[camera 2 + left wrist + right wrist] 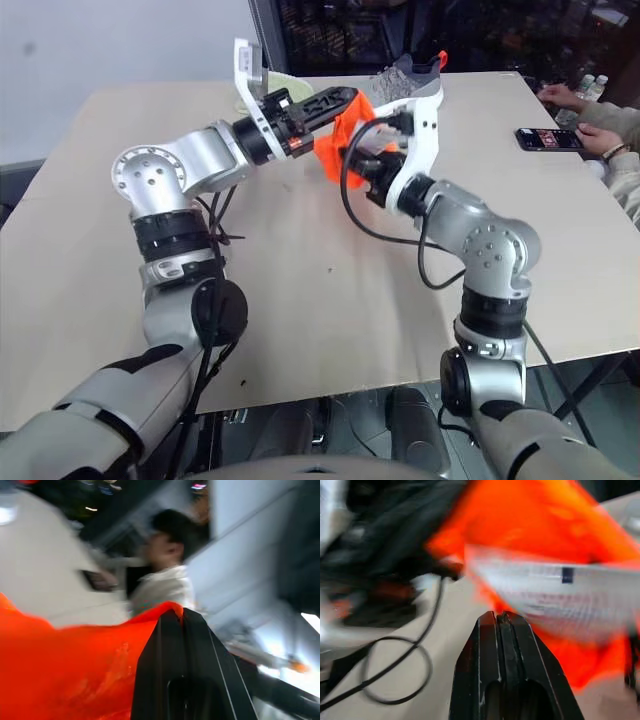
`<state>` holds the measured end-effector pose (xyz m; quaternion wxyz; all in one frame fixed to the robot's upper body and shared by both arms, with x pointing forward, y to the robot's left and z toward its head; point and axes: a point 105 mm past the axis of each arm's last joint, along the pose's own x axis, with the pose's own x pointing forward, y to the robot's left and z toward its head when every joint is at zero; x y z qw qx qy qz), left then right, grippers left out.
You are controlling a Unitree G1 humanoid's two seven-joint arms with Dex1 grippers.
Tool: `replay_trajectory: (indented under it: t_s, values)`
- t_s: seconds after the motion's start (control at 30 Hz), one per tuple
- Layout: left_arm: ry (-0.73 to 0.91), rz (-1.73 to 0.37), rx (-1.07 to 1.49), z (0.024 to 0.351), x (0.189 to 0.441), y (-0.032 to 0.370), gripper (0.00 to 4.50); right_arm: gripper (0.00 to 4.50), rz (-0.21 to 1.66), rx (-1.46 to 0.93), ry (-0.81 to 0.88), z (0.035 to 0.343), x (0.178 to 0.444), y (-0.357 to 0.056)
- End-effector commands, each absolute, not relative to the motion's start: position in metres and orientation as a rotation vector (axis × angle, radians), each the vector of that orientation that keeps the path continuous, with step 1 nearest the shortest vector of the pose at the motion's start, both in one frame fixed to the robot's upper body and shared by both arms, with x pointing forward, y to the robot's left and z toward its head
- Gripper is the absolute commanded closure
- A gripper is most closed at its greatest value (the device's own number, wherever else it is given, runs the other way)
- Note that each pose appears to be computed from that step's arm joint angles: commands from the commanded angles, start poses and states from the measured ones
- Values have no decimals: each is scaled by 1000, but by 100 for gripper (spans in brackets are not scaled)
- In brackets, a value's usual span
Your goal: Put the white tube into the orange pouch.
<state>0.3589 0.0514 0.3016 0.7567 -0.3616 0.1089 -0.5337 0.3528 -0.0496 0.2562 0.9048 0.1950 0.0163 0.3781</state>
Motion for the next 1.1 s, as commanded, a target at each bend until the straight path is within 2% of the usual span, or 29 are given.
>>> replay_trajectory:
  t_s: [0.03, 0.1, 0.17, 0.33, 0.43, 0.47, 0.5, 0.67, 0.87, 1.1]
  values:
    - [245, -1297, -765, 310, 339, 47, 450, 445, 739, 394, -74, 279, 360, -58]
    - [248, -1308, -792, 312, 338, 49, 450, 445, 735, 386, -94, 283, 362, -57]
    - [243, -1259, -835, 312, 348, 55, 450, 445, 742, 355, -101, 283, 360, -55]
    - [216, -1179, -963, 320, 366, 74, 450, 445, 783, 134, -95, 275, 343, -53]
    - [218, -1155, -988, 321, 370, 78, 450, 358, 783, -24, -83, 266, 334, -56]
    - [220, -1151, -986, 320, 371, 79, 450, 303, 778, -71, -75, 262, 332, -57]
    - [221, -1148, -985, 320, 371, 80, 450, 269, 770, -95, -64, 258, 331, -58]
    - [230, -1136, -979, 317, 371, 84, 450, 269, 761, -112, -12, 241, 326, -66]
    - [236, -1144, -967, 315, 368, 83, 450, 269, 772, -104, -33, 241, 323, -71]
    - [256, -1152, -933, 309, 364, 80, 450, 269, 830, -156, -77, 242, 340, -60]
